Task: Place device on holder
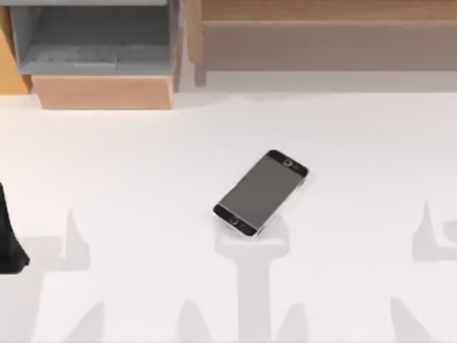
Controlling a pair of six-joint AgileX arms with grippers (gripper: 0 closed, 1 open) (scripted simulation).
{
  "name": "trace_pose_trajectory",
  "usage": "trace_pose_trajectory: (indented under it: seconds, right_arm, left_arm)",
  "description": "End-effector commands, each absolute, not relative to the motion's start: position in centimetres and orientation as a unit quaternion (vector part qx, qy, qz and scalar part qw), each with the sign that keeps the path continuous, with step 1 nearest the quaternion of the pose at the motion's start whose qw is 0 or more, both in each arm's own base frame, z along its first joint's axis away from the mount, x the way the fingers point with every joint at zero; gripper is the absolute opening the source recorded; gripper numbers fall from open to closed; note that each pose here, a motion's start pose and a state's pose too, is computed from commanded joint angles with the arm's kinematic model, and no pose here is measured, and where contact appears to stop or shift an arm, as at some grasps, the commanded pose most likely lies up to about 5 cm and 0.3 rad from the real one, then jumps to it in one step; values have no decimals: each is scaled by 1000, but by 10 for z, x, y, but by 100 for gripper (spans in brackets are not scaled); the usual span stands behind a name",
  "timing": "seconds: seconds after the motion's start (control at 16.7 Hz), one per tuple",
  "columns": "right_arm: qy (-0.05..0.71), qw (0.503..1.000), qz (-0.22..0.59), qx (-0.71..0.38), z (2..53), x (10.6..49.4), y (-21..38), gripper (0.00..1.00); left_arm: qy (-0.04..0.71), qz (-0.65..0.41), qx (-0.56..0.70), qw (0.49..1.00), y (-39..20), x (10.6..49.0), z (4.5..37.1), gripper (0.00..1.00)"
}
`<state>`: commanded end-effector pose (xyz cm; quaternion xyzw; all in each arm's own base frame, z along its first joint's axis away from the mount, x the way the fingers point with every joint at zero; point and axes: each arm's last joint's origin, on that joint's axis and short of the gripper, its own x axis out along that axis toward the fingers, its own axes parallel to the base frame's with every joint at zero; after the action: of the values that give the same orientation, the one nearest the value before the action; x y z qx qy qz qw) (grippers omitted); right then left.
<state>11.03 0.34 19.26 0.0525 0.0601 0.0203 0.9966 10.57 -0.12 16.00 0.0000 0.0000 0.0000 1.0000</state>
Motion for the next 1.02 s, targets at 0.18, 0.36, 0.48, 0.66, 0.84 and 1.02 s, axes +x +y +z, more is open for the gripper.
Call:
trace_pose_trajectory:
  seconds: [0.18, 0.36, 0.48, 0.66, 0.84, 1.02]
  right_arm:
    - [120, 987, 33, 105, 228, 122, 9, 100]
    - [191, 966, 40, 168, 270, 146, 20, 100]
    - [243, 946, 39, 210, 298, 170, 31, 100]
    - [329, 906, 27, 266, 331, 218, 58, 100]
    - [417, 856, -2, 305, 343, 273, 98, 100]
    - [501, 802, -50, 320, 328, 326, 149, 100]
  left_arm:
    - [0, 0, 0, 1000, -1, 106, 160, 100]
    - [0, 0, 0, 1000, -1, 106, 160, 100]
    - [0, 0, 0, 1000, -1, 106, 160, 100]
    - [0, 0, 0, 1000, -1, 106, 160, 100]
    - [0, 0, 0, 1000, -1, 106, 160, 100]
    - [0, 0, 0, 1000, -1, 106, 160, 100]
